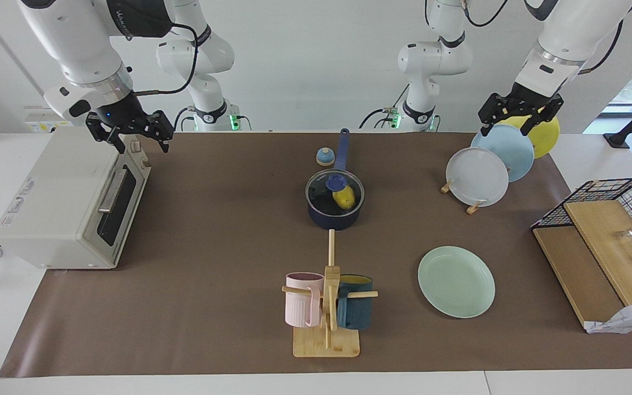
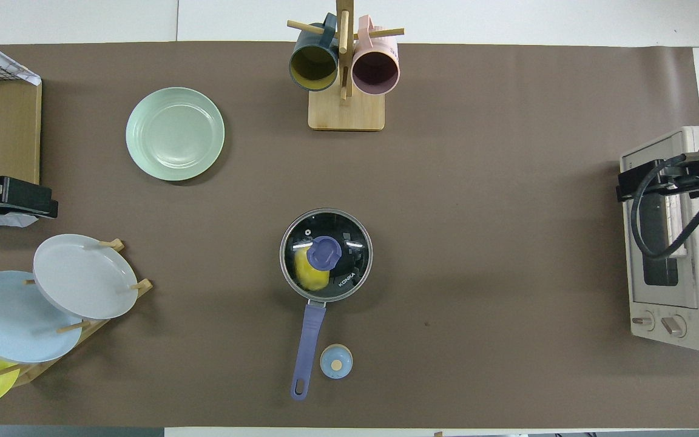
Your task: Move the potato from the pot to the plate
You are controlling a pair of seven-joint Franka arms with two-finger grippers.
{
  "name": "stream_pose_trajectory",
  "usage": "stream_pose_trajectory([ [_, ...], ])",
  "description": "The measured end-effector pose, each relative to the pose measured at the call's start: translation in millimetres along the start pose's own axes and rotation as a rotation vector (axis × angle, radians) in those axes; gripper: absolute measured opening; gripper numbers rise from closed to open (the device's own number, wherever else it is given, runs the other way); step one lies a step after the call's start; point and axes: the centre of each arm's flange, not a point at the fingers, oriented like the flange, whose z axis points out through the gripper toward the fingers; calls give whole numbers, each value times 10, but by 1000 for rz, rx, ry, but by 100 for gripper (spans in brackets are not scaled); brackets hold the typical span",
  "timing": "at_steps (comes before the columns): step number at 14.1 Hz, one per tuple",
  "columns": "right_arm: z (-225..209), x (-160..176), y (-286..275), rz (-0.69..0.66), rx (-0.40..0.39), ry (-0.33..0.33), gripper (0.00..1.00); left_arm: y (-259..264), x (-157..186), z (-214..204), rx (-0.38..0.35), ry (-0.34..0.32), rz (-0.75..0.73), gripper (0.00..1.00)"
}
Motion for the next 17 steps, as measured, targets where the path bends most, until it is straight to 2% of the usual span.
stream_pose_trajectory([
  [10, 5, 0, -23, -4, 0, -1, 100, 1, 0, 0, 0, 0, 0, 100],
  [13, -8, -4, -184, -34, -1, 4, 100, 3, 0, 0, 0, 0, 1, 100],
  [17, 0, 29, -590, -103, 0, 52, 100, 27, -10, -11, 0, 2, 5, 100],
])
